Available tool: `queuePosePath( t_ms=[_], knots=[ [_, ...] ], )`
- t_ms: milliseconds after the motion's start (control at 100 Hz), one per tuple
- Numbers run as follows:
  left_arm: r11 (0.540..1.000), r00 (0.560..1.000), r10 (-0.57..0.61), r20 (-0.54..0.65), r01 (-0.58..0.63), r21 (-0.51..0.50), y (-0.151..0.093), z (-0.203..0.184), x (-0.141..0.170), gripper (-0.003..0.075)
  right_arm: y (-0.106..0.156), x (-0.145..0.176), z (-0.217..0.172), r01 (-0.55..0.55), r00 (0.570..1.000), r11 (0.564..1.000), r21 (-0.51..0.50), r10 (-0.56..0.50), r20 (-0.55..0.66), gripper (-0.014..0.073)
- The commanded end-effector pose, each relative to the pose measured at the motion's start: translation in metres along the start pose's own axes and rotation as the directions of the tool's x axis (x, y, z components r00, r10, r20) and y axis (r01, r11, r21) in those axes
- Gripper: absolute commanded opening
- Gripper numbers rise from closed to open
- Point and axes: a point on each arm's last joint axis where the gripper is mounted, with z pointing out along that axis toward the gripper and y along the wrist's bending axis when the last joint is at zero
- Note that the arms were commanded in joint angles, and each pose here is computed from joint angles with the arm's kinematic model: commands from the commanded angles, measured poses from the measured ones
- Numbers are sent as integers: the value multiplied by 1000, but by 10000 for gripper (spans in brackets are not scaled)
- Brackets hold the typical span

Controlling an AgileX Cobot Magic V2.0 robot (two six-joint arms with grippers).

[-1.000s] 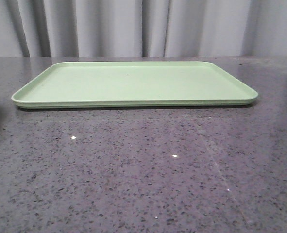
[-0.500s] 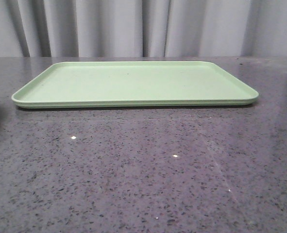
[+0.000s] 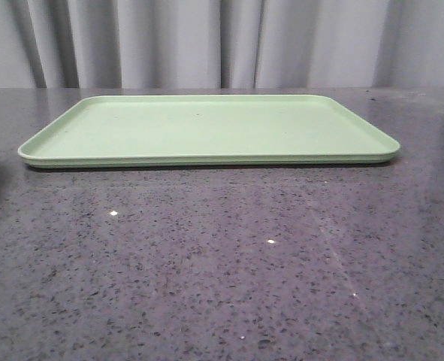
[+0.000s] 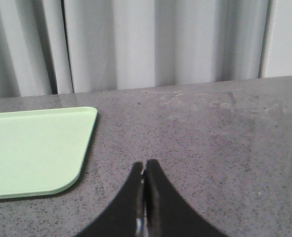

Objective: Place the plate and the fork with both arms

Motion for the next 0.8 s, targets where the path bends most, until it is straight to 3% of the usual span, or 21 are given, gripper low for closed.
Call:
queuePosePath(
  t_ms=[0, 250, 530, 650, 790],
  knots=[
    [1000, 999, -11, 48, 11, 5, -4, 4, -36, -21, 4, -31, 2, 5, 1000, 1000, 0, -5, 28, -66],
    [1000, 1000, -12, 14, 12, 5, -7, 26, -77, -20, 8, -65, 22, 7, 989, 999, 42, -1, -150, -66],
    [1000, 998, -10, -61, 10, -6, -6, 51, -82, -6, 10, -79, 49, 15, 963, 998, 65, 3, -270, -50],
    [1000, 998, -9, -62, 9, -7, -6, 53, -82, 90, 10, -78, 54, 16, 956, 998, 68, 5, -292, 70],
    [1000, 999, 6, -45, -7, -11, -6, 53, -83, 272, 11, -78, 54, 15, 956, 998, 67, 6, -294, 315]
  ],
)
